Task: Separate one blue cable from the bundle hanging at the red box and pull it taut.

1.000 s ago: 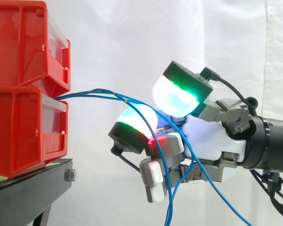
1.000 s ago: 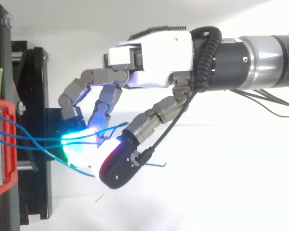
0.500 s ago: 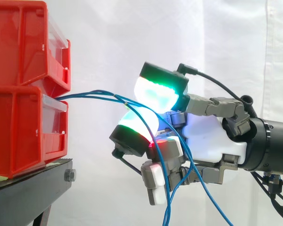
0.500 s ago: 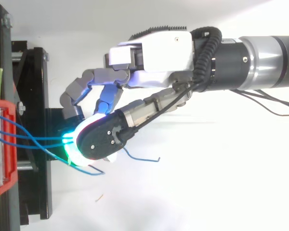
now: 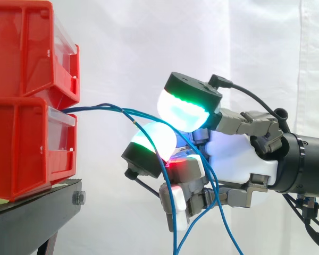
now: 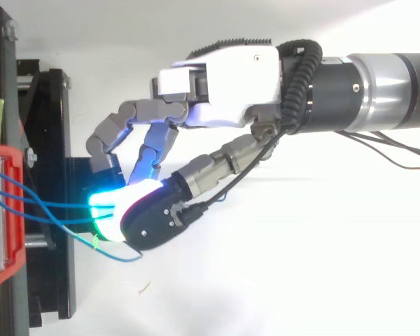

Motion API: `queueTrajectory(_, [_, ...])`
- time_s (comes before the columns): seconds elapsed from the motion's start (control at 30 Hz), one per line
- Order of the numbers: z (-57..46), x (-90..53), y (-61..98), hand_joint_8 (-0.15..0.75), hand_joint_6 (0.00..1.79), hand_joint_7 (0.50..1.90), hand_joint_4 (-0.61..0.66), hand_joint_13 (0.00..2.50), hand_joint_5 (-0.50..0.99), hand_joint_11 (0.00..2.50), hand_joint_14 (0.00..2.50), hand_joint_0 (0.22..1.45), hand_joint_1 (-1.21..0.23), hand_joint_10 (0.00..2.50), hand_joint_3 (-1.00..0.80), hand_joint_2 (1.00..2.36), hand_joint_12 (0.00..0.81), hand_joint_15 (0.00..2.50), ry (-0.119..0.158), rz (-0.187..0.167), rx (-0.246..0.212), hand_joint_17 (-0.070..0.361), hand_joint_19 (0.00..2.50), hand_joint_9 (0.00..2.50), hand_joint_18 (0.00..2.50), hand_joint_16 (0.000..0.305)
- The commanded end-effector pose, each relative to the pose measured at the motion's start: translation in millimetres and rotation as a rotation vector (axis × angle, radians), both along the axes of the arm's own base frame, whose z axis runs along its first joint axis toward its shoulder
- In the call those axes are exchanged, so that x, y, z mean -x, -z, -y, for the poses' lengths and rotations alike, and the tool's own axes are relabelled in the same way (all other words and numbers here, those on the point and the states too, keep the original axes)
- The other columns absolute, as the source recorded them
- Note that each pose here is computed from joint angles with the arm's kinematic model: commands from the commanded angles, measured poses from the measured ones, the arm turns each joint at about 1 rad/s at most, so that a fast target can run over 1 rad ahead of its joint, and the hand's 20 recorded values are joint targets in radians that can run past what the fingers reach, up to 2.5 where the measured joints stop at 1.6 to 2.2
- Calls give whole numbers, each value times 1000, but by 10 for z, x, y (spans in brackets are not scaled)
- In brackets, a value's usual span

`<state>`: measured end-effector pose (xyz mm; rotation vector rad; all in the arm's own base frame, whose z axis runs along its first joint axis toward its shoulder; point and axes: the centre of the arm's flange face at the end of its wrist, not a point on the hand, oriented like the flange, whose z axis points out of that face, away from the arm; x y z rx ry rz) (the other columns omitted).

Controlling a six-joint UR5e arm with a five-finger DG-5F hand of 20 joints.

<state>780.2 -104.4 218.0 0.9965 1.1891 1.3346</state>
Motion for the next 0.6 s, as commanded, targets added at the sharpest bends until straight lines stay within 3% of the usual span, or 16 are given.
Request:
queueTrajectory(0.0, [-9, 1, 4, 362, 868, 1044, 250, 974, -226, 1077, 22, 743, -823, 21, -366, 1011, 448, 605, 0, 0, 4, 122, 465, 960, 907, 54])
queueTrajectory(0.23, [-21, 1, 6, 362, 871, 1022, 221, 973, -223, 1082, 23, 777, -845, 21, -430, 1006, 440, 613, 0, -1, 13, 119, 468, 954, 895, 53])
queueTrajectory(0.43, [-33, -2, 18, 360, 880, 1095, 231, 978, -220, 1096, 23, 815, -872, 22, -500, 1000, 438, 632, -2, -2, 13, 117, 483, 963, 886, 52])
queueTrajectory(0.57, [-45, -2, 6, 361, 878, 1095, 225, 993, -211, 1108, 24, 719, -875, 22, -500, 1000, 439, 624, -3, -1, 15, 116, 464, 984, 918, 51])
